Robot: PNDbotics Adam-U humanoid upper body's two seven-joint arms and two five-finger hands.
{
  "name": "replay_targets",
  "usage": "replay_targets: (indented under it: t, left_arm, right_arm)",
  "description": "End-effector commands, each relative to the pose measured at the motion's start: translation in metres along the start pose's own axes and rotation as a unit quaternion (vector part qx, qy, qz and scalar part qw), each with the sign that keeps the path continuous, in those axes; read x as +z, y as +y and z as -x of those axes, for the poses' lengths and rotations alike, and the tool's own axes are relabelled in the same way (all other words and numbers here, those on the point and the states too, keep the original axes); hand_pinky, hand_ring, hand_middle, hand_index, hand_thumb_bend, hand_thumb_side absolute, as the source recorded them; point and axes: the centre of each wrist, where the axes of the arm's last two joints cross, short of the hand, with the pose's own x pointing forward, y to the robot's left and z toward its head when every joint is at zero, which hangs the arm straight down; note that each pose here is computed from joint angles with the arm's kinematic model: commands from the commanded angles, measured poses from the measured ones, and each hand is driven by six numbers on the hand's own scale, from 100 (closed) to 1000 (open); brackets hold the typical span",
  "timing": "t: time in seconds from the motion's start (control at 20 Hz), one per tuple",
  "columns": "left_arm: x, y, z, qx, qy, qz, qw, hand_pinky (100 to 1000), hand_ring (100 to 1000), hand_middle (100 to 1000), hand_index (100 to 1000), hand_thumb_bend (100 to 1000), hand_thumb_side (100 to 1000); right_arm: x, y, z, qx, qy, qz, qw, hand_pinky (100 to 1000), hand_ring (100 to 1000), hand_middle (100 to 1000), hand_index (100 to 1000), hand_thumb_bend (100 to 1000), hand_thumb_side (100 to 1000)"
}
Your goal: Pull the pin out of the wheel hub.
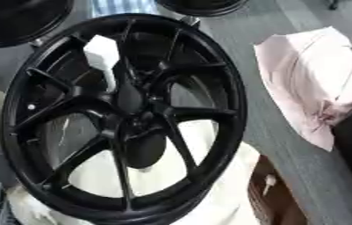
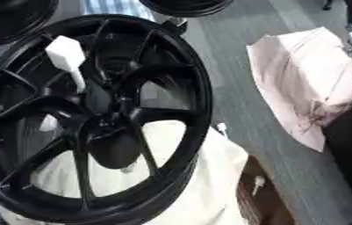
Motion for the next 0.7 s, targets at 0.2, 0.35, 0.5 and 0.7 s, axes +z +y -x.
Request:
replay_targets:
  t: [0.2, 0.35, 0.5, 0.7]
  left_arm:
    - [-0.008, 0.011, -0.003, 0.014, 0.002, -0.027, 1.000, 760, 715, 685, 772, 628, 785]
    - [-0.013, 0.010, -0.017, 0.090, -0.019, -0.041, 0.995, 743, 688, 662, 754, 594, 772]
    - [-0.014, 0.010, -0.021, 0.122, -0.025, -0.045, 0.991, 734, 672, 650, 745, 572, 774]
    - [-0.019, -0.004, -0.047, 0.204, -0.062, -0.054, 0.975, 731, 670, 650, 745, 555, 782]
  right_arm:
    - [-0.002, -0.014, -0.014, 0.006, -0.022, 0.020, 1.000, 866, 784, 780, 826, 100, 640]
    - [-0.002, -0.014, -0.016, 0.004, -0.025, 0.021, 0.999, 866, 784, 779, 826, 100, 638]
    - [-0.002, -0.013, -0.016, 0.003, -0.026, 0.020, 0.999, 866, 784, 779, 826, 100, 629]
    - [-0.002, -0.005, -0.022, -0.004, -0.037, 0.008, 0.999, 866, 783, 779, 825, 138, 583]
